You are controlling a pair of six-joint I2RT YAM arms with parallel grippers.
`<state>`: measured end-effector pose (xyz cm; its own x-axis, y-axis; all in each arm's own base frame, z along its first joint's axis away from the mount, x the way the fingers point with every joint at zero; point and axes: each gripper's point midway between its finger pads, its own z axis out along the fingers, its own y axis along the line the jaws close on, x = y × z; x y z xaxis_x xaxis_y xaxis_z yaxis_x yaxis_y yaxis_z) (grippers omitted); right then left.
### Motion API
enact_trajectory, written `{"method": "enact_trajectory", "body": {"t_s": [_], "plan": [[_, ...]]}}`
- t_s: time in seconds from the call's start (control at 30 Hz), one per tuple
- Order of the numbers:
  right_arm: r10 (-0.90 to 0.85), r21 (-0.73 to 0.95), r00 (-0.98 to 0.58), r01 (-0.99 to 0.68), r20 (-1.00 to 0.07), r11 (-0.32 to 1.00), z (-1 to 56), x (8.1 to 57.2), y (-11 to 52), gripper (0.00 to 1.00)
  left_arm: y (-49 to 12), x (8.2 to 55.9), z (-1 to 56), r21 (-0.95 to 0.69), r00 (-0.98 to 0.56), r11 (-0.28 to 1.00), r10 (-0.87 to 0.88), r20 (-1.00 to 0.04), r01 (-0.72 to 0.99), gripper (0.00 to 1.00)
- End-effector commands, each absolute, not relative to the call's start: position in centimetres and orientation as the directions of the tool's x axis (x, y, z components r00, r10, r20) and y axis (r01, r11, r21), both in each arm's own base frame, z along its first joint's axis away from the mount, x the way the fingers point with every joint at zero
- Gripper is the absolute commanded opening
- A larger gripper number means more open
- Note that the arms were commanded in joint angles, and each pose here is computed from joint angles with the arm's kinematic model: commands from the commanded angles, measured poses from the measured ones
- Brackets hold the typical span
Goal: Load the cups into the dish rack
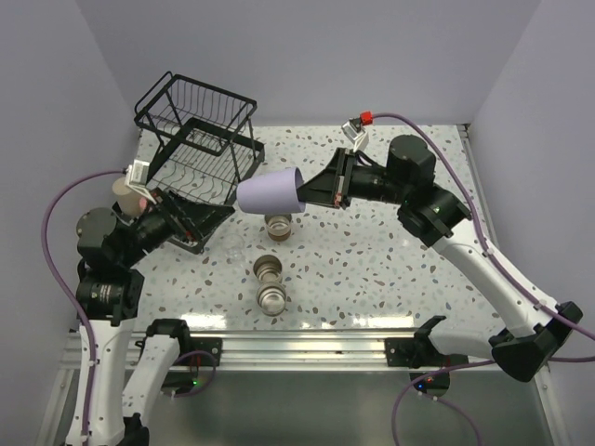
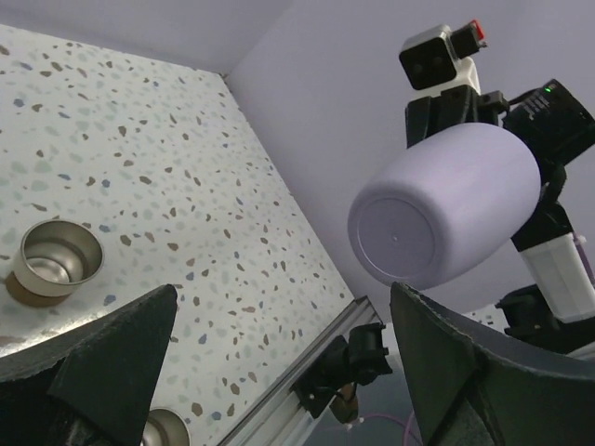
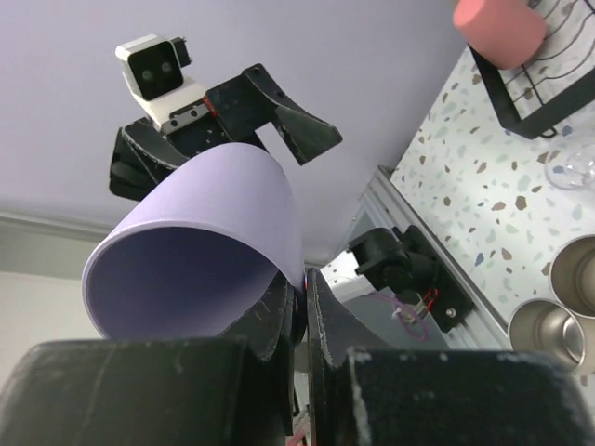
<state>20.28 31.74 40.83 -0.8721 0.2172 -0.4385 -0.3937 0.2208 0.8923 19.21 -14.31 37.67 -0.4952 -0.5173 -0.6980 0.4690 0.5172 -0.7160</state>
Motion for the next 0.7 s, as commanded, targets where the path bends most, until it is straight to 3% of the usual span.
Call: {"method": "enact_trajectory", "body": {"t_s": [0.0, 0.2, 0.67], "plan": [[0.233, 0.883, -0.852, -0.461, -0.470, 0.095, 44.5, 19.0, 31.5, 0.00, -15.9, 17.3, 41.1, -0.684, -0.484, 0.387, -0.497, -0.720, 0.619, 1.00], [0.239, 0.894, -0.862, -0.438, -0.447, 0.092, 44.0, 19.5, 31.9, 0.00, -16.7, 16.4, 42.2, -0.671, -0.490, 0.276, -0.506, -0.710, 0.688, 1.00], [0.215, 0.924, -0.901, -0.383, -0.377, 0.016, 43.7, 20.2, 33.5, 0.00, -17.1, 15.8, 43.1, -0.651, -0.495, 0.156, -0.527, -0.691, 0.743, 1.00]]}}
